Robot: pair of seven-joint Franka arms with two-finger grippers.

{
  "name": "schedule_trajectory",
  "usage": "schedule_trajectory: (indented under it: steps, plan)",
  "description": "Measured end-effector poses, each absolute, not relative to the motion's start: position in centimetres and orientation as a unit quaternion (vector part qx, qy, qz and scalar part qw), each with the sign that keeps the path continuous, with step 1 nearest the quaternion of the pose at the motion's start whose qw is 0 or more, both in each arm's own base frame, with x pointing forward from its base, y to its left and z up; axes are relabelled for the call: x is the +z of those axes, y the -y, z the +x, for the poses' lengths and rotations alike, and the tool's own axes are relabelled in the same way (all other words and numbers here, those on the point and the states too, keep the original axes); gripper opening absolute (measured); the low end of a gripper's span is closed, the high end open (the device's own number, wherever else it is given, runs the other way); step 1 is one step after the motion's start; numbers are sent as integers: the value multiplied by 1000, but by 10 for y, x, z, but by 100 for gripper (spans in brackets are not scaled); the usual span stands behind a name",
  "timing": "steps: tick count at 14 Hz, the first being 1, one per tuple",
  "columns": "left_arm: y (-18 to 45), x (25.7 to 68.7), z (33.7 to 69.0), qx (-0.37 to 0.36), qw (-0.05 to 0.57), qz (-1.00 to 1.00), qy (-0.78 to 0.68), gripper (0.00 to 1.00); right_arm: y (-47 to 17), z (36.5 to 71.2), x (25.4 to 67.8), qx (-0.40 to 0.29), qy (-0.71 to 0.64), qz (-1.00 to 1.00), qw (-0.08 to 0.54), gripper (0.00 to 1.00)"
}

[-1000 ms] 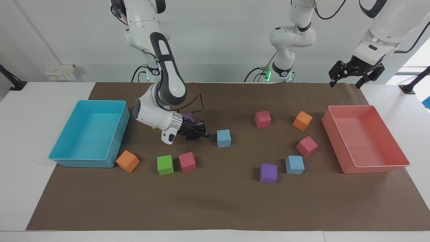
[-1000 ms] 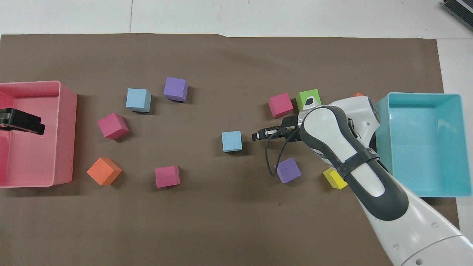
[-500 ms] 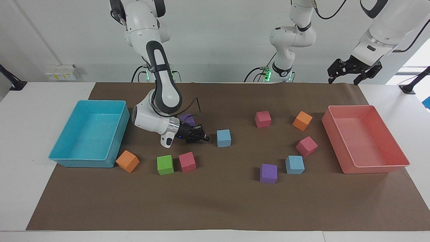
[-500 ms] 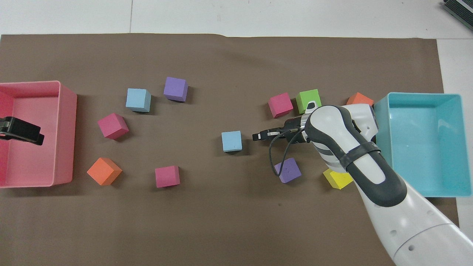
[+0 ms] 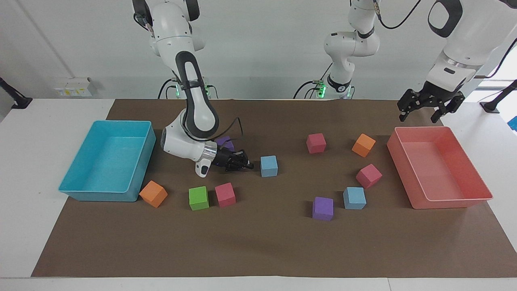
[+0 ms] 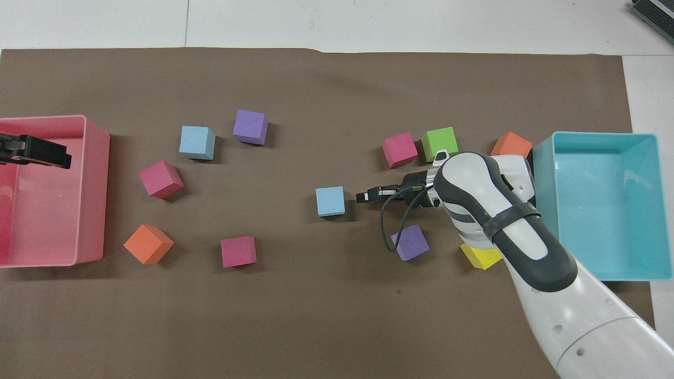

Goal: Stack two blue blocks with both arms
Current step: 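Reach the left gripper to the light blue cube near the pink bin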

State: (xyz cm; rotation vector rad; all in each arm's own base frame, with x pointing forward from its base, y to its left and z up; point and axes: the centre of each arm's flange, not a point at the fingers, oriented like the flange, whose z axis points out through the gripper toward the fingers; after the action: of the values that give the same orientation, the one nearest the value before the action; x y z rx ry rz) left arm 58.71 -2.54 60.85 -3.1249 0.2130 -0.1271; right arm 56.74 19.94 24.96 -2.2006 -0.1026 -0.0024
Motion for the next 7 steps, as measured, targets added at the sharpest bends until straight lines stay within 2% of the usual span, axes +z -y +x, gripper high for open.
schedule_trajectory:
  steps: [7]
  plan:
    - [54, 510, 631, -58, 4, -994, -89, 100, -199, 564, 245, 1, 38, -893, 448, 1]
